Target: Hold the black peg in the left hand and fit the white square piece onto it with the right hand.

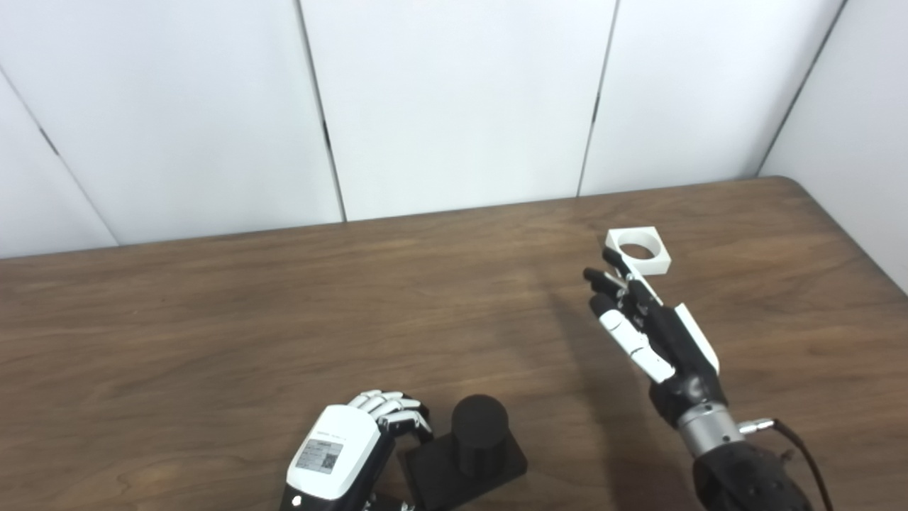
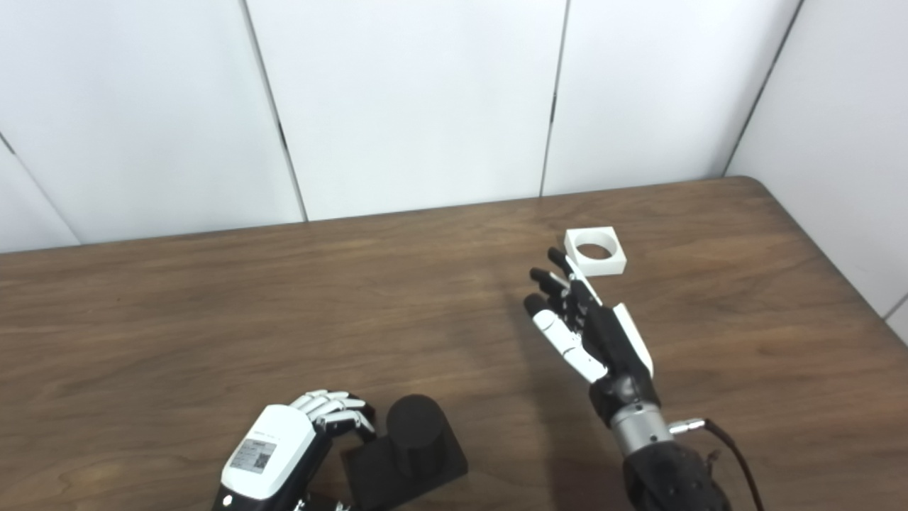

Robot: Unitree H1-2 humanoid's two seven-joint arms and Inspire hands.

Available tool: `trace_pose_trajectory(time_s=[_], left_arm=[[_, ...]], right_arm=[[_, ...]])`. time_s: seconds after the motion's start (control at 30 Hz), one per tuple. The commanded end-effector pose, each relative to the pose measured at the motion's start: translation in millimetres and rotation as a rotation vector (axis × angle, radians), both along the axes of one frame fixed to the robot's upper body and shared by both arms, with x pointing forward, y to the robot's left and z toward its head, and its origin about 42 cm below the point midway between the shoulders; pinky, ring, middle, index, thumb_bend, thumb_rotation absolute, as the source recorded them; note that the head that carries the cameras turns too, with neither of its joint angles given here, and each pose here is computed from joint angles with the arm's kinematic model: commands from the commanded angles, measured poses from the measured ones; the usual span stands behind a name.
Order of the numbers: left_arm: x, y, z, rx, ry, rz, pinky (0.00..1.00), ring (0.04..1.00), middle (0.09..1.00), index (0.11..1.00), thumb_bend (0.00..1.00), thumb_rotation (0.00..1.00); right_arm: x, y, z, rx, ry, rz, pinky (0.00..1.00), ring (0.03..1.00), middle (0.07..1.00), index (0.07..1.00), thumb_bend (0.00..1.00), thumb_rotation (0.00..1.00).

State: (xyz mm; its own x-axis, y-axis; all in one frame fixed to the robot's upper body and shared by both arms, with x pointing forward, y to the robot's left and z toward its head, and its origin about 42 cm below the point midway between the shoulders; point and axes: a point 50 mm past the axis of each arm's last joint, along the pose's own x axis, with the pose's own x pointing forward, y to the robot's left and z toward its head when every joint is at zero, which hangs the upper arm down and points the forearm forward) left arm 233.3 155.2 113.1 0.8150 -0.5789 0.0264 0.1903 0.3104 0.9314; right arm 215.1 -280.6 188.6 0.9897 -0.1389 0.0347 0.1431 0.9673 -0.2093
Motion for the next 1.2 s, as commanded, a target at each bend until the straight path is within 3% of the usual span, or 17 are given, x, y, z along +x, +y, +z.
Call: trace_pose_trajectory(time_s=[0.0,0.3,0.43,0.6,1.17], left_arm=[[0.6,17.7,-16.7,0.146,0.088,0.067,0.79,0.779,0.744,0.488,0.52,0.05],[0.3,17.0,-12.0,0.176,0.096,0.070,0.77,0.771,0.735,0.488,0.52,0.05],[0.4,16.5,-11.3,0.172,0.108,0.072,0.77,0.771,0.734,0.488,0.52,0.05],[0.6,15.8,-11.4,0.175,0.118,0.073,0.77,0.774,0.738,0.488,0.52,0.05],[-2.3,10.9,-12.5,0.190,0.120,0.073,0.77,0.766,0.728,0.488,0.52,0.05]], right_arm=[[-9.3,-20.3,16.4,-0.153,-0.017,-0.006,0.94,0.910,0.872,0.916,0.64,0.47],[20.0,-58.0,57.5,-0.421,-0.026,0.016,0.98,0.943,0.908,0.936,0.80,0.41],[39.1,-71.9,72.1,-0.582,-0.012,0.026,0.93,0.961,0.952,0.959,0.86,0.41],[67.2,-89.4,88.5,-0.719,0.024,0.044,0.96,0.997,0.972,0.967,0.90,0.35],[156.7,-96.6,97.0,-1.041,0.187,0.116,0.95,1.000,1.000,0.967,0.95,0.25]])
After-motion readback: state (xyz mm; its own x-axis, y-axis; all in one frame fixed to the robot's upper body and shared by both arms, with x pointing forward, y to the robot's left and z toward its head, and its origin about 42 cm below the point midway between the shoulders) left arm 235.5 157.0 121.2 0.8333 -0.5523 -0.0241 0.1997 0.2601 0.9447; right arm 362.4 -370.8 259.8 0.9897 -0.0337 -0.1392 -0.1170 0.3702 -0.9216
